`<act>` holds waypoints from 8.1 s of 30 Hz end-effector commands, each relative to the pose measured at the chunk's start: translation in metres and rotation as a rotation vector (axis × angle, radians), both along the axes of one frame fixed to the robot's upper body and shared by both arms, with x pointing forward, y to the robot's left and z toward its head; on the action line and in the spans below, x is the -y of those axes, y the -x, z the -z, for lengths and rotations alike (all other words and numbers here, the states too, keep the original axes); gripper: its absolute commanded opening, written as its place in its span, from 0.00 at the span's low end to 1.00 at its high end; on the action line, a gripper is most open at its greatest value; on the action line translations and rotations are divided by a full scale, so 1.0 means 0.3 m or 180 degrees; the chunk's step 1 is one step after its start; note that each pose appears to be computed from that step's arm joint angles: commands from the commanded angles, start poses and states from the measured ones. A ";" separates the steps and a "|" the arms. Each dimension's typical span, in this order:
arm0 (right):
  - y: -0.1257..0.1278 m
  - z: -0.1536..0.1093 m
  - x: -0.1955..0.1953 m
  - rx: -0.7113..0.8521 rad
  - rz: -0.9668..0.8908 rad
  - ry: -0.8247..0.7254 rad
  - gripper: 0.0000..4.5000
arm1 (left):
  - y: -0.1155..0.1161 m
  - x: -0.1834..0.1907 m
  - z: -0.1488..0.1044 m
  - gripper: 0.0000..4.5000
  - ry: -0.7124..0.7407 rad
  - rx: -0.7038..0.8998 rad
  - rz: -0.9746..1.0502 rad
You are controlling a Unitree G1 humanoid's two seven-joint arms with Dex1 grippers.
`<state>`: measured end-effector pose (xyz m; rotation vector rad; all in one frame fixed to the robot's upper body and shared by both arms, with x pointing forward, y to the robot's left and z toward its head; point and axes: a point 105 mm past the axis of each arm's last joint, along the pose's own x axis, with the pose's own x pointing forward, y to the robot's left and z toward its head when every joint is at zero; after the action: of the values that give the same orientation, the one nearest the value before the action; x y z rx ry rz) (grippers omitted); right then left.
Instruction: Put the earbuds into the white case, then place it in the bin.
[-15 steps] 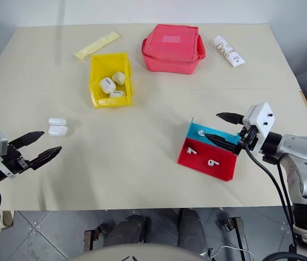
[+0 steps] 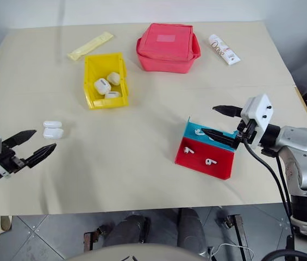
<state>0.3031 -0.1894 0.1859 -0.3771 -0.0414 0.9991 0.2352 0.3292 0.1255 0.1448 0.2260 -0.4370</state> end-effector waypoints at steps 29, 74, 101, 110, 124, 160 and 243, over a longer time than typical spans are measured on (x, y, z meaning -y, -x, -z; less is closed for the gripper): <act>-0.032 -0.055 -0.131 0.0208 -0.0954 0.0134 0.82 | -0.114 0.020 -0.126 0.99 -0.0640 -0.0999 -0.0836; -0.032 -0.043 -0.111 0.0201 -0.0907 0.0232 0.82 | -0.318 0.043 0.086 0.90 -0.0234 -0.2570 -0.1581; 0.025 -0.053 -0.044 0.0106 -0.0328 0.0247 0.82 | -0.215 0.486 -0.231 0.63 0.0720 0.1458 0.1592; 0.046 -0.021 0.028 0.0004 0.0584 0.0492 0.82 | -0.152 0.677 -0.080 0.63 0.0846 0.1591 0.2984; 0.248 0.069 0.017 -0.0793 0.1019 0.1040 0.61 | -0.133 0.798 -0.028 0.63 0.1000 0.1568 0.3500; 0.194 0.170 -0.008 -0.1660 0.1121 0.2031 0.41 | 0.023 0.840 -0.006 0.63 0.1226 0.1478 0.3736; 0.233 -0.105 -0.368 -0.0233 -0.0491 -0.1072 0.10 | -0.159 0.958 -0.086 0.63 0.1028 0.1636 0.4501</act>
<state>0.2334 -0.0803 0.2108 -0.0234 -0.1180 1.1381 0.2870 0.0411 0.1444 0.0451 -0.4618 -1.7453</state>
